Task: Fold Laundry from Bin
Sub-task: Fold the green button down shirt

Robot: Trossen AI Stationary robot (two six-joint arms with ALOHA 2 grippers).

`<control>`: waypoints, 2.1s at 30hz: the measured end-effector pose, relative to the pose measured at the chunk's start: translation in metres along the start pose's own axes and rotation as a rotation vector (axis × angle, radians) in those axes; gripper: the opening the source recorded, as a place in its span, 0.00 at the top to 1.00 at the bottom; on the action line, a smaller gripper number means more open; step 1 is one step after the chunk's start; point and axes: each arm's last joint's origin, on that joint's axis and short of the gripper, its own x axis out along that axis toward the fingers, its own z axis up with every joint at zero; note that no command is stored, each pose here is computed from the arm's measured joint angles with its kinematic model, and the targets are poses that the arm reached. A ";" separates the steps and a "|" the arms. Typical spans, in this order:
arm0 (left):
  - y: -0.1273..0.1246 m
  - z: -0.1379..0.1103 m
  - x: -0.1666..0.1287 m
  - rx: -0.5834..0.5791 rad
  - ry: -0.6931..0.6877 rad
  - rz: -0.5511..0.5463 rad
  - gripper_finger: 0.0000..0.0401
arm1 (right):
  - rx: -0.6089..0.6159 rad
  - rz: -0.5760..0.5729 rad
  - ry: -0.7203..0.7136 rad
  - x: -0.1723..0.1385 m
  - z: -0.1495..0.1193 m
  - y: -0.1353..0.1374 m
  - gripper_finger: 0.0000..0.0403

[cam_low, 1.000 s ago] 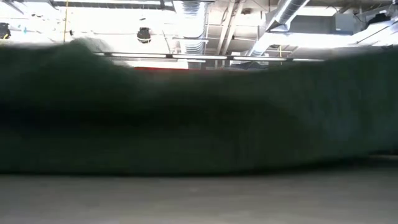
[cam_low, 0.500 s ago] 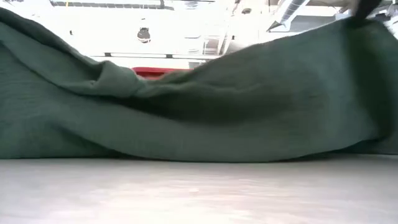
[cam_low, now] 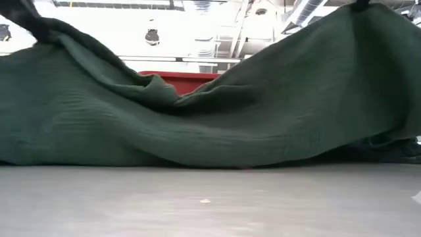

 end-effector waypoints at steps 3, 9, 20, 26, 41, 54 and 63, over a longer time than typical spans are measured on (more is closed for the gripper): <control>0.004 0.009 0.010 0.004 0.003 0.041 1.00 | -0.025 -0.009 0.015 0.004 -0.014 -0.012 0.97; 0.012 0.022 0.028 0.014 0.059 0.097 1.00 | 0.052 -0.120 0.044 0.024 -0.036 -0.048 0.97; 0.009 -0.004 0.059 -0.030 0.191 0.153 1.00 | -0.052 -0.217 0.074 0.045 -0.027 -0.087 0.96; -0.004 -0.026 0.082 -0.076 0.175 0.112 1.00 | -0.094 -0.236 0.158 0.065 -0.014 -0.106 0.96; -0.003 -0.028 0.104 0.030 0.222 0.089 0.83 | -0.247 -0.227 0.340 0.105 0.005 -0.115 0.73; 0.019 -0.002 0.077 0.076 0.280 0.199 0.63 | -0.225 -0.231 0.313 0.080 -0.012 -0.121 0.43; 0.020 0.030 0.062 -0.010 0.050 0.199 0.62 | -0.141 -0.234 0.217 0.052 -0.032 -0.126 0.44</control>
